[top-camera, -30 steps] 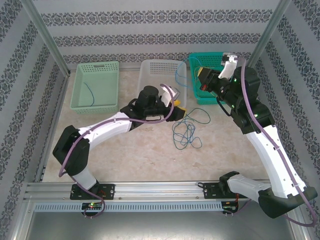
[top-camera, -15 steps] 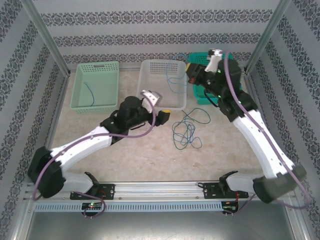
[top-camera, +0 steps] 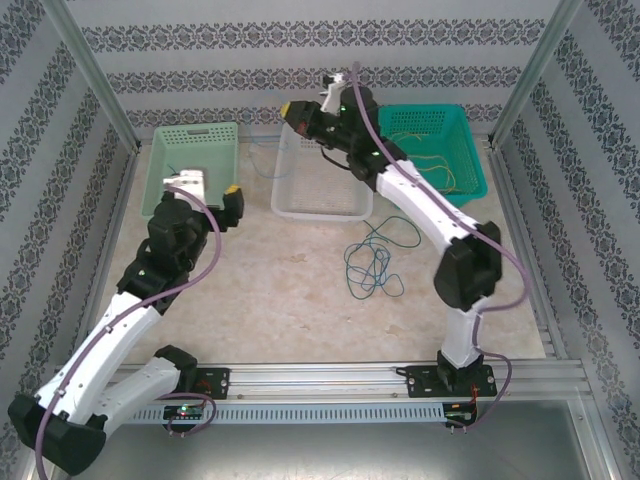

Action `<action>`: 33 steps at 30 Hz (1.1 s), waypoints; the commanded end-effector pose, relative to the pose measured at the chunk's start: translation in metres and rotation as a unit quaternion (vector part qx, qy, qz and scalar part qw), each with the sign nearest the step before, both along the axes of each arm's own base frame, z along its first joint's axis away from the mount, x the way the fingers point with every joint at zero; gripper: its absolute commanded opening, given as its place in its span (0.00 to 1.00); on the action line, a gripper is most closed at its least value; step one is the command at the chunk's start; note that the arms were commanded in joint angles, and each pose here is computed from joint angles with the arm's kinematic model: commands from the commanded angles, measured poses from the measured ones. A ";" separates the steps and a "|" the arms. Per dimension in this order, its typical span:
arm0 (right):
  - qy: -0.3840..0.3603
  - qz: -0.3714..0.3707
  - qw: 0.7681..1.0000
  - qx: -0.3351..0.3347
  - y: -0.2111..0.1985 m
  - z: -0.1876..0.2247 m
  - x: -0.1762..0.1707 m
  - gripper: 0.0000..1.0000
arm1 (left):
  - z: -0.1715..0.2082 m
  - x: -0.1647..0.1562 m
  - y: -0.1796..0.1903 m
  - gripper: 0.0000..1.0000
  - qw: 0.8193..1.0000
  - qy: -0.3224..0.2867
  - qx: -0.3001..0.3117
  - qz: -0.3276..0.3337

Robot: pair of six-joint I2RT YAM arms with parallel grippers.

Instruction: Untangle the cables

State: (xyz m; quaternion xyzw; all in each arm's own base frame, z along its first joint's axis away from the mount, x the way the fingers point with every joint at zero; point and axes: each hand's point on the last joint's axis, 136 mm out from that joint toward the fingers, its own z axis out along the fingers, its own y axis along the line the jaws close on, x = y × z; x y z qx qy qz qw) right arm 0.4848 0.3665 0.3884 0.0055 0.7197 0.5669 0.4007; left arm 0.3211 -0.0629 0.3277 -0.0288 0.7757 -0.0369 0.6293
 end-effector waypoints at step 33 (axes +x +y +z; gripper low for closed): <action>0.217 0.082 0.966 0.118 0.160 -0.180 0.051 0.66 | -0.047 -0.028 0.056 0.98 0.989 0.077 -0.067 0.105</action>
